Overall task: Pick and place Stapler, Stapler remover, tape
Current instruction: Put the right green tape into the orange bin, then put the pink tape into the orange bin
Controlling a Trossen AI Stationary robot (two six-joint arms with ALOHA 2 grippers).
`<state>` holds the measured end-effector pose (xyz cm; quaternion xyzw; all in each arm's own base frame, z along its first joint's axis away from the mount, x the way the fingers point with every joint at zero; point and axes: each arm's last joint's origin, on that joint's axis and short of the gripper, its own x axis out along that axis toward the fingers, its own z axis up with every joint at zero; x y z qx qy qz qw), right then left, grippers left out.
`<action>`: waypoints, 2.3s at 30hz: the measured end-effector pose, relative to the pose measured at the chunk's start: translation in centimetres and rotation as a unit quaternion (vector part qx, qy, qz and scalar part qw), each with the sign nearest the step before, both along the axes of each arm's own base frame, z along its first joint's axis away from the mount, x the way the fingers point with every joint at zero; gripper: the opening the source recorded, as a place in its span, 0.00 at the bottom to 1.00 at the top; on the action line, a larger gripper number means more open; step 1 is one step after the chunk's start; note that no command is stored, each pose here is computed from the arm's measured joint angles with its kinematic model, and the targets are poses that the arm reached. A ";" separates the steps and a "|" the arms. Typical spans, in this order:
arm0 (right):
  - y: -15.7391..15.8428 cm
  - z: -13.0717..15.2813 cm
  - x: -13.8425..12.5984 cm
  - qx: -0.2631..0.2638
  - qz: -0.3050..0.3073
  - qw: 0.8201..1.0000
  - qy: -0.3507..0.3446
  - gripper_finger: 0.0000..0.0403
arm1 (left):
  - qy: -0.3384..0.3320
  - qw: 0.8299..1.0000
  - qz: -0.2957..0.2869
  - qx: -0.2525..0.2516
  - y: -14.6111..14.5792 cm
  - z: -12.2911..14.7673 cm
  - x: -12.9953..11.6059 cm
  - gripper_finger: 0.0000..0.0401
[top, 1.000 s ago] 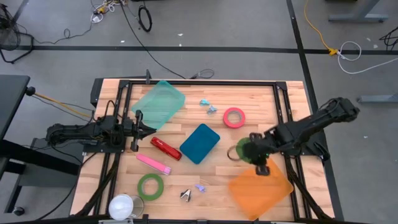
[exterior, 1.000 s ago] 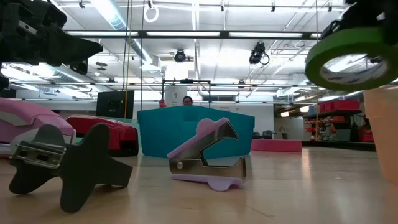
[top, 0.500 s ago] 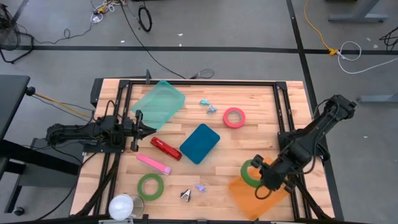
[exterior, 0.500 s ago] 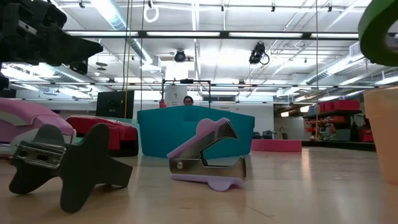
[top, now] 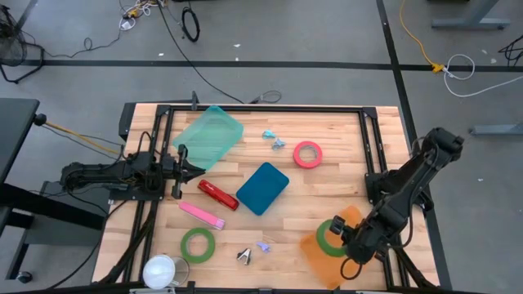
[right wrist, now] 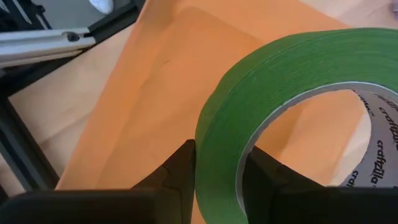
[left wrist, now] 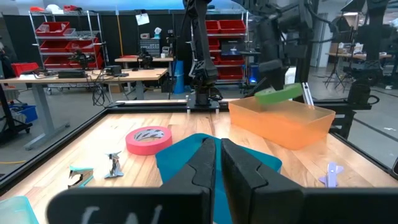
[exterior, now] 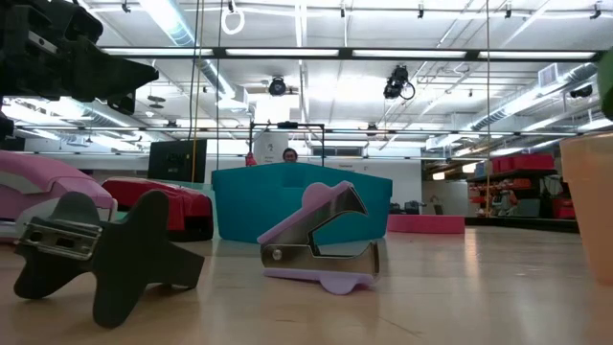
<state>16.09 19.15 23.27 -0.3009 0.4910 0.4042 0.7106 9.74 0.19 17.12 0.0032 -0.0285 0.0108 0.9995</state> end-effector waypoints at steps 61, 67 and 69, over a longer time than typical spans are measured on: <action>-4.3 2.5 2.4 -0.006 -0.145 0.982 -0.119 0.61 | 0.000 1.000 0.000 0.000 0.0 0.0 0.0 0.07; -8.1 2.6 4.8 -0.024 -0.223 0.967 -0.120 0.61 | 0.000 1.000 0.000 0.000 0.0 0.0 0.0 0.07; -9.6 2.6 5.6 -0.033 -0.245 0.961 -0.122 0.61 | 0.000 1.000 0.000 0.000 0.0 0.0 0.0 0.07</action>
